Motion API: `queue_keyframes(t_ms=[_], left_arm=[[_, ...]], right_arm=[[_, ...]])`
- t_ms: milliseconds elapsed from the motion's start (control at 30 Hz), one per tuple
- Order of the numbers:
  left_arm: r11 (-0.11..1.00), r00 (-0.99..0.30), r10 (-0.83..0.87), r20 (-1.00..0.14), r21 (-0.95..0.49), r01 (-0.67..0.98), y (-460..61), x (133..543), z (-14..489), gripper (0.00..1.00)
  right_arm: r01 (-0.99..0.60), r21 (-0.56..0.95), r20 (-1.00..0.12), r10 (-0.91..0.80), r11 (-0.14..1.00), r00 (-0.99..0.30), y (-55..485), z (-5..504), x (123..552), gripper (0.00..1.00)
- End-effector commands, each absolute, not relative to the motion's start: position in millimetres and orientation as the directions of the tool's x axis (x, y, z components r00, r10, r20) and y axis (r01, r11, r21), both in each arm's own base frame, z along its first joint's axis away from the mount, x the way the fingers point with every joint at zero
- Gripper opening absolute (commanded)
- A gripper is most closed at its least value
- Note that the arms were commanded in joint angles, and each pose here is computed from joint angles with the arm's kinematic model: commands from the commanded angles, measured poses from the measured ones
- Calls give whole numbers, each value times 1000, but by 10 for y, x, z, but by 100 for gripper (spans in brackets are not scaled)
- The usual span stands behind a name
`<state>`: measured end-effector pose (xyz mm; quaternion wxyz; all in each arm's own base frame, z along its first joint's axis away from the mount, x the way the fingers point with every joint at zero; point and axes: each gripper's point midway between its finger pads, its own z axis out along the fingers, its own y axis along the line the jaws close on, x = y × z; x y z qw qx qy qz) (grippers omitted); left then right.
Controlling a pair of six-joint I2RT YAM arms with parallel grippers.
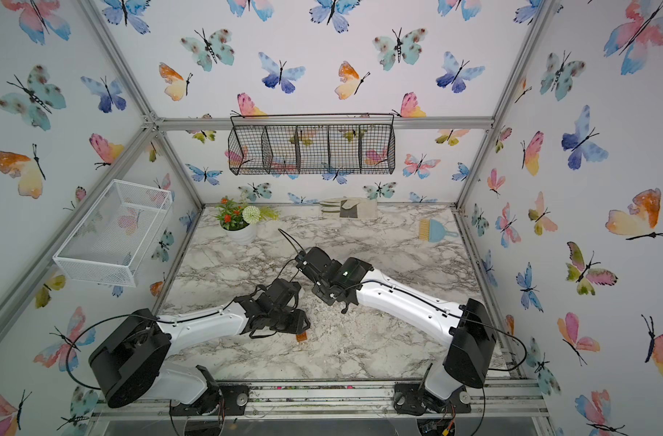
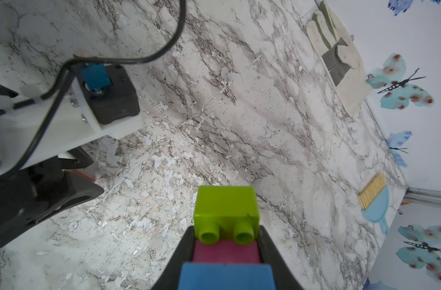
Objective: Assemble the letter y with lego
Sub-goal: Adjust the lego brick at the center of the board.
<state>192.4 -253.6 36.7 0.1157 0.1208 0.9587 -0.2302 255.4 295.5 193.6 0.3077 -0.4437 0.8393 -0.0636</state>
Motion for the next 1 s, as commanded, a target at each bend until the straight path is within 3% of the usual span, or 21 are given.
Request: queue_keyframes(t_ms=[0,200,400,667,967], left_arm=[[915,-938,235,-256,-266,302,-2324,1863,256,42],[916,-910,284,-304,-196,351,-2346,1798,352,46],[901,-923,214,-319,-301,312,-2368,1678,446,51],[912,-943,205,-264,-298,282,-2348,1583,314,50],[926,-946,230,-227,-248,285,-2305,1439,229,41]], right_arm=[[-696,-361,-484,-763,620,-429,2986,1959,2563,24],[-696,-356,-481,-761,624,-436,2969,1930,2549,25],[-694,-347,-484,-755,631,-444,2946,1915,2526,25],[-704,-334,-487,-755,626,-440,2995,1909,2523,26],[-697,-329,-493,-745,637,-449,2979,1914,2519,27]])
